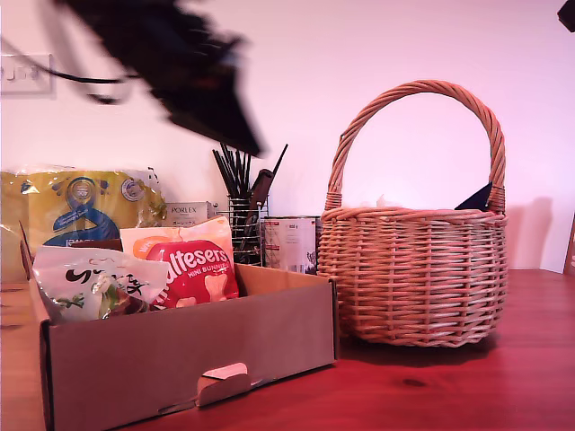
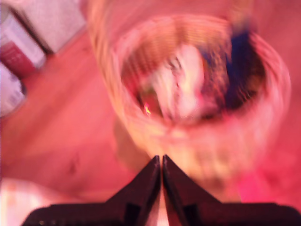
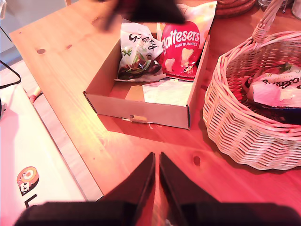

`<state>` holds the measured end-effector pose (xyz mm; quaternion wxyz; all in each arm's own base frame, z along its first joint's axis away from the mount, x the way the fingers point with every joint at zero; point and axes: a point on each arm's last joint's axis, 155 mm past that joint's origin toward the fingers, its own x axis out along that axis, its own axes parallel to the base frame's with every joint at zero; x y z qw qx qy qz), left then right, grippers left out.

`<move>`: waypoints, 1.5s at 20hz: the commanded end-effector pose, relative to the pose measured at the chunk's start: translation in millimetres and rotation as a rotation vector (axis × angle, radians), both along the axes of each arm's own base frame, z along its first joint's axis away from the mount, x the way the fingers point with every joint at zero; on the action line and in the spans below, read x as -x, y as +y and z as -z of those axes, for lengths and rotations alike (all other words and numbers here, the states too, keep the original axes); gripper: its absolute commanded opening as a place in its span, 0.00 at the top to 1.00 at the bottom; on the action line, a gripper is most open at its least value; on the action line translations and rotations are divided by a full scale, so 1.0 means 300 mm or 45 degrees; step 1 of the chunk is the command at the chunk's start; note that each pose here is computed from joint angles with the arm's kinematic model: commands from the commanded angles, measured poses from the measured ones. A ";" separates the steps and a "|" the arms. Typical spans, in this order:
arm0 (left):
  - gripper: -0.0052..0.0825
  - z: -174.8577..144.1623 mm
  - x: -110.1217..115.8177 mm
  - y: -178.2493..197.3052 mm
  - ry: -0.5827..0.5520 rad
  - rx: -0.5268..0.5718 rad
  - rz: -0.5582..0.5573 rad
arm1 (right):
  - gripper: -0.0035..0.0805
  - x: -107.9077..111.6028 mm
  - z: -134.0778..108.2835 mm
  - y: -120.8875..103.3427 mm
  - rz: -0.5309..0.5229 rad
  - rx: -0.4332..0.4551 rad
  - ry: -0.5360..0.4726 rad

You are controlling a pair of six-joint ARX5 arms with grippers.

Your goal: Move the bags of Easter eggs from the cardboard box on the left into the woven basket on the right side.

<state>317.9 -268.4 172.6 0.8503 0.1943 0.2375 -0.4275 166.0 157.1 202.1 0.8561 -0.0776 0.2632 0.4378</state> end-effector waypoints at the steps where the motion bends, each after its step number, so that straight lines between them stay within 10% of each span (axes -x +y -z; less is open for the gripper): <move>1: 0.96 0.033 0.011 0.079 0.021 0.008 -0.002 | 0.97 0.000 -0.027 0.007 -0.014 -0.012 -0.029; 6: 0.92 -0.011 -0.086 0.274 -0.038 0.042 -0.147 | 0.97 0.001 -0.028 0.008 -0.016 -0.014 -0.028; 9: 0.29 -0.026 -0.135 0.296 -0.096 0.059 -0.161 | 0.97 0.000 -0.030 0.008 -0.017 -0.016 -0.031; 10: 0.24 -0.017 -0.143 0.292 -0.153 0.004 -0.107 | 0.97 0.000 -0.030 0.009 -0.017 -0.016 -0.033; 30: 0.24 0.267 -0.407 0.240 0.348 -0.129 0.029 | 0.97 0.006 -0.031 0.016 -0.035 -0.027 -0.024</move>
